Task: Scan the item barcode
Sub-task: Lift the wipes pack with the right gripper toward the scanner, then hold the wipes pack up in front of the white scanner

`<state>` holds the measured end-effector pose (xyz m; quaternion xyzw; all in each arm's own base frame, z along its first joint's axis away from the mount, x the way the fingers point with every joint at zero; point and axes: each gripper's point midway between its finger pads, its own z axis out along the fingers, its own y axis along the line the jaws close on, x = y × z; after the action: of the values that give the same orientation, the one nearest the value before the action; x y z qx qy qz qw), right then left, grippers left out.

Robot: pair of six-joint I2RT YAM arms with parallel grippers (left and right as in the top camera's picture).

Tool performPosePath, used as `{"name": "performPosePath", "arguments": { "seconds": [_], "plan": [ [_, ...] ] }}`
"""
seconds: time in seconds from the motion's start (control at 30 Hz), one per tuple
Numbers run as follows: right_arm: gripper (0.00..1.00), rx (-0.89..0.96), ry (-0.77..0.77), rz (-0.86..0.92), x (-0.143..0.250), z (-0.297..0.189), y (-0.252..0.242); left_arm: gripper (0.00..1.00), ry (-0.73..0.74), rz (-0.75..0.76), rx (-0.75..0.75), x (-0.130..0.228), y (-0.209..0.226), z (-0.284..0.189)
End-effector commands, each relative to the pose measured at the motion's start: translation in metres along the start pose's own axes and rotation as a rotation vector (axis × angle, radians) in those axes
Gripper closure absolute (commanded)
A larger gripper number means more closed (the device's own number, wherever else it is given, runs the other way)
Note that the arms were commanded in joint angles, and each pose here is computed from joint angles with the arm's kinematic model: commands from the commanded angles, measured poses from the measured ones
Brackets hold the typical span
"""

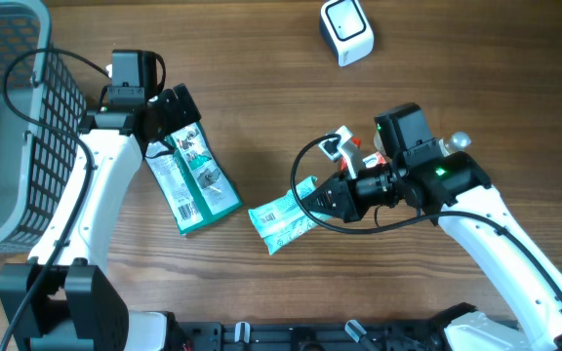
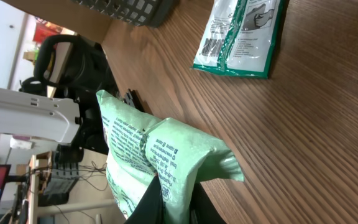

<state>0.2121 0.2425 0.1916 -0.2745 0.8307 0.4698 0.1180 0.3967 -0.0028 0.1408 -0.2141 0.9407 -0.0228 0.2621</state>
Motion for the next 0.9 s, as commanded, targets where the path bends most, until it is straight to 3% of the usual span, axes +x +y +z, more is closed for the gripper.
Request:
{"name": "performPosePath", "arguments": {
  "seconds": [0.0,0.17,0.3,0.5,0.7,0.87],
  "plan": [
    [0.96,0.071,-0.014,-0.044,-0.003,-0.003,-0.008,0.0,-0.009,0.002,-0.015,-0.003,0.003,0.0],
    [0.96,0.3,-0.056,-0.059,-0.016,-0.011,-0.047,0.0,-0.009,0.002,-0.015,-0.003,0.003,0.0],
    [0.96,0.326,-0.201,0.014,-0.049,-0.016,-0.049,0.0,-0.009,0.002,-0.015,-0.003,0.003,0.0],
    [0.96,0.31,-0.29,-0.02,-0.096,-0.05,-0.004,0.0,-0.009,0.002,-0.015,-0.003,0.003,0.0],
    [0.96,0.417,-0.354,-0.136,-0.141,-0.11,0.051,0.0,-0.009,0.002,-0.015,-0.003,0.003,0.0],
    [0.96,0.662,-0.355,-0.306,-0.17,-0.139,0.034,0.0,-0.009,0.002,-0.015,-0.003,0.003,0.0]
  ]
}}
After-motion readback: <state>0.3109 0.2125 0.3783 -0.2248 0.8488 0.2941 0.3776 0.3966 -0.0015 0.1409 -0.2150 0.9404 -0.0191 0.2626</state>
